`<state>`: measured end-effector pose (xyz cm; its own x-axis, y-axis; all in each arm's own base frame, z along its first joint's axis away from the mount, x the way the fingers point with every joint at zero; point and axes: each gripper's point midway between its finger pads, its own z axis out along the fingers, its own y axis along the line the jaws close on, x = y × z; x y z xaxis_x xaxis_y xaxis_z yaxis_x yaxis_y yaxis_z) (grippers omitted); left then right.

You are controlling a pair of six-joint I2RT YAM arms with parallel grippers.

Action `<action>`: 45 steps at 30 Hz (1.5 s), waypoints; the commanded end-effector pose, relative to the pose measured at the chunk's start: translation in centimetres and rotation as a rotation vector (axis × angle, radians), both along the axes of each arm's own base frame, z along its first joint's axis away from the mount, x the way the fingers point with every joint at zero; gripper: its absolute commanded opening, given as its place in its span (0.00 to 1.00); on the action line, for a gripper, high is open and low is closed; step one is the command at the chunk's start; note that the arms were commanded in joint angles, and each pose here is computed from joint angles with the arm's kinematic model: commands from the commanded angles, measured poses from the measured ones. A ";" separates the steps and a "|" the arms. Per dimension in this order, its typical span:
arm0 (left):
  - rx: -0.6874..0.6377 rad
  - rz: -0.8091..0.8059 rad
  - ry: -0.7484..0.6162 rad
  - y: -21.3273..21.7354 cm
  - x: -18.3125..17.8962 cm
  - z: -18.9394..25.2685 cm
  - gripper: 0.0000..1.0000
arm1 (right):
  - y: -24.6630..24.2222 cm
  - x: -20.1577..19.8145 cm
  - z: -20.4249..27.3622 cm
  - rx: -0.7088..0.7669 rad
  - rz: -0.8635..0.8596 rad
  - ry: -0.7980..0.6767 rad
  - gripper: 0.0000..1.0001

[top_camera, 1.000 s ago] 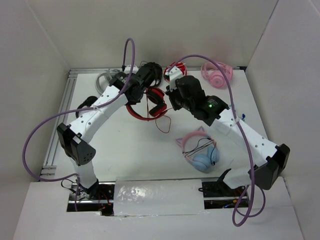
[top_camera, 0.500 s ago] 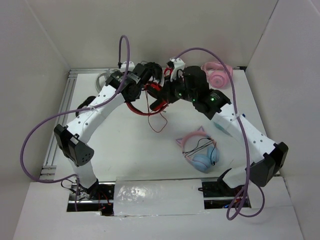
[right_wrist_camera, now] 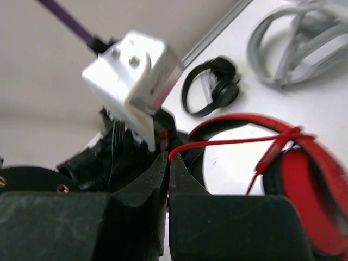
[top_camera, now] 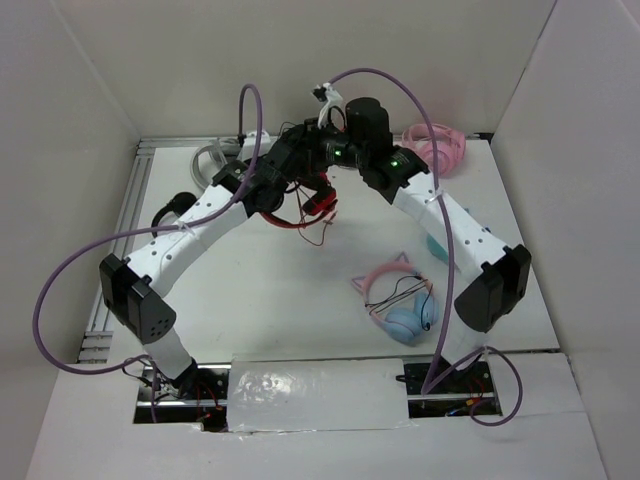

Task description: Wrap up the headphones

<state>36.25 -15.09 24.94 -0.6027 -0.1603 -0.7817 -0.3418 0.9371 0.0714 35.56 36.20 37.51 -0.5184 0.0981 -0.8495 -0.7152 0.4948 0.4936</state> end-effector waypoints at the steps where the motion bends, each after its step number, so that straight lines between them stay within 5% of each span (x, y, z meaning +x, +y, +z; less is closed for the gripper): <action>1: -0.107 0.047 -0.136 0.0 1.0 3.5 0.00 | 1.7 -4.1 2.9 0.085 0.235 -0.030 0.00; 11: -0.138 0.205 -0.190 3.5 1.6 5.8 0.00 | -3.8 -7.9 -4.8 -0.086 0.049 -0.001 0.00; 21: -0.341 0.070 -0.367 1.3 1.8 10.4 0.00 | -0.3 -11.9 -9.1 -0.078 0.365 -0.160 0.03; 30: -0.360 0.069 -0.397 0.4 1.6 12.7 0.00 | 2.9 -14.3 -9.9 -0.068 0.574 -0.413 0.03; 40: -0.392 0.050 -0.467 -0.1 2.2 15.7 0.00 | 4.7 -17.3 -11.7 -0.086 0.782 -0.522 0.25; 45: -0.399 0.027 -0.519 0.1 2.0 17.4 0.00 | 4.6 -17.6 -12.1 -0.088 0.796 -0.533 0.24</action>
<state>33.91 -12.66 31.05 -0.5672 -0.1761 -0.8045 -0.2897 0.9571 -0.0053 24.81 39.84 28.85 0.1492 -0.1312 -0.9801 -0.9860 0.0547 -0.1574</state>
